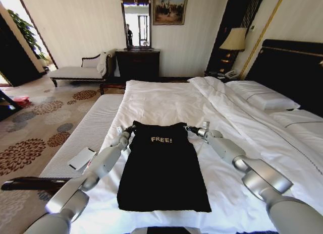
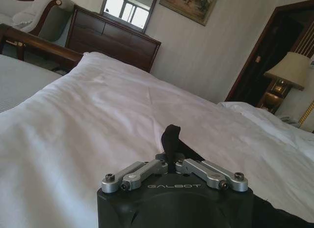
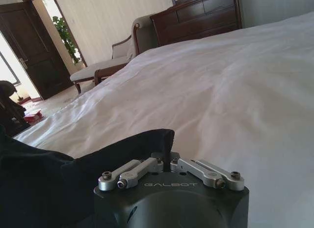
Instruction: Fold the clothes on the bed.
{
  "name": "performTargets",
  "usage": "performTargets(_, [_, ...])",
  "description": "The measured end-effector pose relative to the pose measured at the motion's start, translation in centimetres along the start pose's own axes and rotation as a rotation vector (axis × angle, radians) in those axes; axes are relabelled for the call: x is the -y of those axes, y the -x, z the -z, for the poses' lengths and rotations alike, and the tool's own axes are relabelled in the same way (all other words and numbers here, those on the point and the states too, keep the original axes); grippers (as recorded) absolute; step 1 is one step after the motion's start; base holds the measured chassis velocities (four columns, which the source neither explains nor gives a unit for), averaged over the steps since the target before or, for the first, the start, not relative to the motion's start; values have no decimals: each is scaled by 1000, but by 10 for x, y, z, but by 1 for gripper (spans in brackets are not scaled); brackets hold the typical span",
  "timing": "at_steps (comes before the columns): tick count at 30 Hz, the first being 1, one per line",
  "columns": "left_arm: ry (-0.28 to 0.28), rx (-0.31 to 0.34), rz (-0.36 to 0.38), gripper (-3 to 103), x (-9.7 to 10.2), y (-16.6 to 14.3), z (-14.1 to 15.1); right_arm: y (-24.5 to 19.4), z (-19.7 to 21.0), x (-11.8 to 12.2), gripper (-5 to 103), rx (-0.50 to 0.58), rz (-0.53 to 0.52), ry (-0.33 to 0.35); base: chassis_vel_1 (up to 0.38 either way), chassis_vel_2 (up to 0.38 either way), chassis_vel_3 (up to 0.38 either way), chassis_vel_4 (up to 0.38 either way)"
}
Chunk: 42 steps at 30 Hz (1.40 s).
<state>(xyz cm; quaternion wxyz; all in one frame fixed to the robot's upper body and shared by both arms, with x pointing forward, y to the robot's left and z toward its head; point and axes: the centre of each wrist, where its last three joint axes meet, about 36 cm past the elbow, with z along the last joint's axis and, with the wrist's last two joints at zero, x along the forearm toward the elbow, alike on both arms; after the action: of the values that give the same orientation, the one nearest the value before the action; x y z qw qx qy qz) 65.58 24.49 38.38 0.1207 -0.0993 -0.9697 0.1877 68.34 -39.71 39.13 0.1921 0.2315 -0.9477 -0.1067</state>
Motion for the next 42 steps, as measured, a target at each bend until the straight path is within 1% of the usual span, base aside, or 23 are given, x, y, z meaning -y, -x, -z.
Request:
performTargets(5, [4, 26, -18, 2, 12, 10, 21, -1, 21, -4, 1, 53, -12, -15, 0, 0, 0, 0])
performTargets(6, [4, 26, -18, 2, 12, 10, 21, -1, 21, -4, 1, 53, -12, -15, 0, 0, 0, 0])
performTargets(10, [6, 42, -17, 2, 20, 26, 33, 5, 32, -6, 1, 79, -34, -25, 0, 0, 0, 0])
performTargets(11, [6, 42, -17, 2, 20, 26, 33, 5, 32, -6, 1, 79, -34, -25, 0, 0, 0, 0])
performTargets(14, [13, 53, -25, 2, 26, 41, 46, 11, 46, -8, 1, 89, -44, -33, 0, 0, 0, 0])
performTargets(15, [13, 53, -25, 2, 26, 41, 46, 11, 46, -8, 1, 89, -44, -33, 0, 0, 0, 0])
performTargets(19, [25, 65, -44, 2, 41, 57, 64, 19, 57, -12, 1, 99, -57, -28, 0, 0, 0, 0])
performTargets(25, [16, 86, -49, 2, 53, 70, 85, 24, 67, -18, 1, 122, -76, -17, 0, 0, 0, 0])
performTargets(31, [1, 101, -38, 2, 53, 75, 96, 25, 73, -19, 1, 140, -88, -11, 0, 0, 0, 0])
performTargets(36, [0, 108, -23, 2, 46, 75, 96, 23, 78, -19, 1, 155, -93, -12, 0, 0, 0, 0])
performTargets(40, [9, 120, -38, 2, 41, 64, 92, 16, 75, -16, 1, 167, -94, -18, 0, 0, 0, 0])
performTargets(42, [17, 128, -51, 2, 36, 51, 87, 10, 71, -14, 1, 183, -92, -22, 0, 0, 0, 0])
